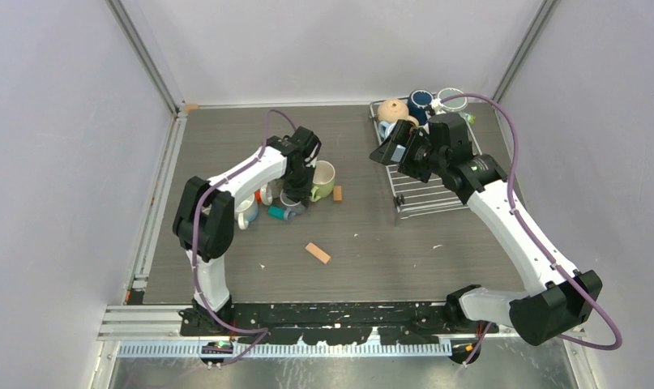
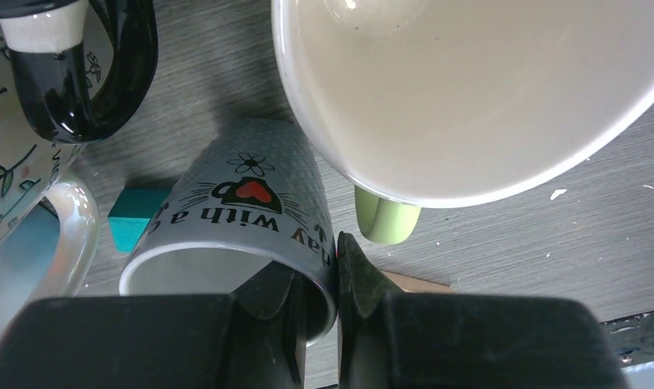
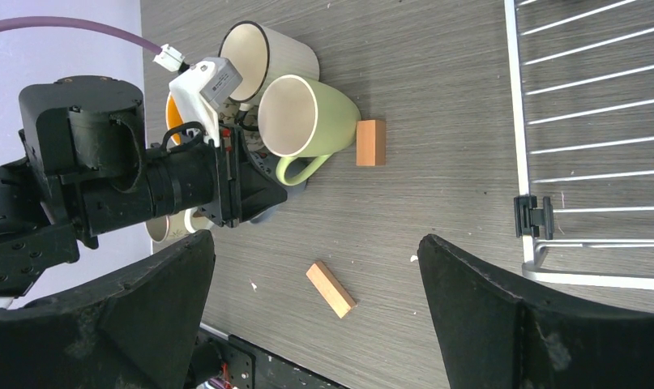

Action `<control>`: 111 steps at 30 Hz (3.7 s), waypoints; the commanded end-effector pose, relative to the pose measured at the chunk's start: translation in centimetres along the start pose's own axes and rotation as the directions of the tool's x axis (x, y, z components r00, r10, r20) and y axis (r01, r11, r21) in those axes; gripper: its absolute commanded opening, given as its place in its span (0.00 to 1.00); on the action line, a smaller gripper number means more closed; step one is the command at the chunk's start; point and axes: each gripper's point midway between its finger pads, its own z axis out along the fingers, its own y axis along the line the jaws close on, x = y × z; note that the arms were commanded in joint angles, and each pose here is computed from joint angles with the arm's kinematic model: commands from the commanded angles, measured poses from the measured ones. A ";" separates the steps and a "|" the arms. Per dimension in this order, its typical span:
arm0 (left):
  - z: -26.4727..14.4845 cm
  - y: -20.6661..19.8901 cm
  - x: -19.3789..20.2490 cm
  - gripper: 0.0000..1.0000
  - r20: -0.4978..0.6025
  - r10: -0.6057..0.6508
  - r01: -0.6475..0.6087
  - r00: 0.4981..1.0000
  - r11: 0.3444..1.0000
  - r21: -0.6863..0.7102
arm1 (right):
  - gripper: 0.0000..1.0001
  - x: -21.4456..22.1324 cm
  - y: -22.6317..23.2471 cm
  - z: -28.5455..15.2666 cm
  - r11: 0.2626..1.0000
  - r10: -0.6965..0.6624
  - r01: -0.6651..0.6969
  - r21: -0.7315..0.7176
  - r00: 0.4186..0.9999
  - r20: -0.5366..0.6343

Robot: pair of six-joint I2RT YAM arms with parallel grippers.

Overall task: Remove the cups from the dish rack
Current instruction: Place the cup at the center of the board, then adjust the cup in the dish rack.

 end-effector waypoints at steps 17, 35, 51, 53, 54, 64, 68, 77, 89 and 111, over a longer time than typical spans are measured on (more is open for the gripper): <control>-2.0 0.1 -1.2 0.28 0.048 0.049 -0.048 0.998 0.999 -0.014 | 1.00 -0.5 -0.5 0.3 1.000 -0.025 0.025 0.019 0.999 0.023; -5.9 -2.1 -1.2 0.38 0.107 0.058 -0.070 0.993 0.992 0.106 | 1.00 -0.5 -2.0 1.1 0.995 -0.024 0.021 0.095 0.999 0.025; -12.9 -4.3 -0.6 0.57 0.258 0.036 -0.103 0.965 0.963 0.251 | 1.00 -4.9 -4.4 5.3 0.953 -0.101 0.079 0.292 0.993 0.064; -13.6 -4.8 -0.6 0.64 0.289 0.030 -0.115 0.957 0.952 0.283 | 1.00 -5.4 -4.3 6.7 0.951 -0.112 0.091 0.297 0.992 0.053; -13.9 -5.0 -0.6 0.68 0.304 0.029 -0.124 0.952 0.947 0.297 | 1.00 -5.8 -4.2 7.3 0.950 -0.118 0.098 0.298 0.992 0.050; -15.1 -5.8 0.3 1.00 0.382 0.034 -0.186 0.923 0.912 0.366 | 1.00 -10.1 -2.6 14.0 0.947 -0.175 0.150 0.285 0.982 0.063; -15.1 -5.8 0.7 1.00 0.399 0.034 -0.196 0.916 0.906 0.374 | 1.00 -10.7 -1.9 16.4 0.953 -0.177 0.158 0.258 0.983 0.054; -15.2 -6.0 1.4 1.00 0.393 0.028 -0.198 0.919 0.896 0.398 | 1.00 -10.7 -2.5 20.3 0.949 -0.168 0.158 0.272 0.986 0.011; -15.1 -5.8 1.7 1.00 0.393 0.026 -0.194 0.919 0.898 0.394 | 1.00 -9.0 -6.0 22.2 0.909 -0.174 0.183 0.374 0.983 -0.059; -14.7 -6.0 1.7 1.00 0.378 0.022 -0.186 0.926 0.895 0.404 | 1.00 -7.6 -11.3 16.6 0.854 -0.155 0.175 0.490 0.985 -0.081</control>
